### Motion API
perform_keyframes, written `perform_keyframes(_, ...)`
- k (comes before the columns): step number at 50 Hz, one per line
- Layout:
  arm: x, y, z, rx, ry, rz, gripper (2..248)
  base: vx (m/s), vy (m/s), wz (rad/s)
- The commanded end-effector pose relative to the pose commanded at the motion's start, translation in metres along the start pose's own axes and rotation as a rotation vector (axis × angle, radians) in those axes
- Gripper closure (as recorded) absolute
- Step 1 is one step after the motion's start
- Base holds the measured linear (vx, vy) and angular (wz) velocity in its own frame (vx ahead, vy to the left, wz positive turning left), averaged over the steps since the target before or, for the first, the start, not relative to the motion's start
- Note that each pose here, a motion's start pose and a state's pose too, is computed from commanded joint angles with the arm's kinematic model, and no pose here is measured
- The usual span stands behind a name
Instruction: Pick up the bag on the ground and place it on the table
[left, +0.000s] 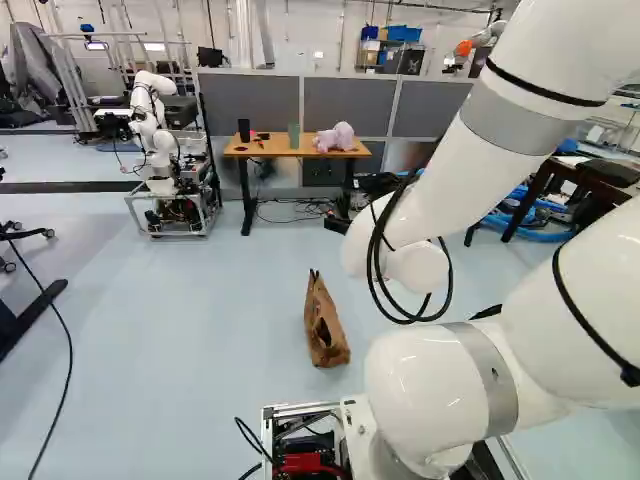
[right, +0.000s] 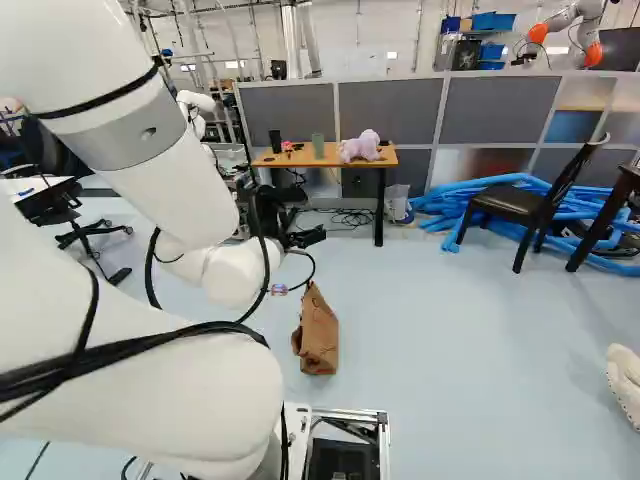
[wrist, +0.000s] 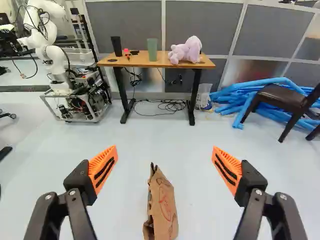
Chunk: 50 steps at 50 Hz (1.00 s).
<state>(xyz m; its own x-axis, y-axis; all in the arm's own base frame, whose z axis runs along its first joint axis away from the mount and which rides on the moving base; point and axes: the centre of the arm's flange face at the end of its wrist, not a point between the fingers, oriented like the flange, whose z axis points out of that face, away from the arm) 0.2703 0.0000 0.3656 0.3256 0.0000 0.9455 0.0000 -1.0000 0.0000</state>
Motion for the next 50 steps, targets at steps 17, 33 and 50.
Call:
perform_keyframes(17, 0.000, 0.000, 0.000, 0.000, 0.000, 0.000, 3, 0.050, 0.001, -0.004)
perform_keyframes(33, 0.002, -0.003, 0.006, 0.012, -0.016, -0.004, 3, 0.000, 0.000, 0.000)
perform_keyframes(50, 0.006, -0.016, 0.033, 0.048, -0.124, -0.020, 3, 0.000, 0.000, 0.000)
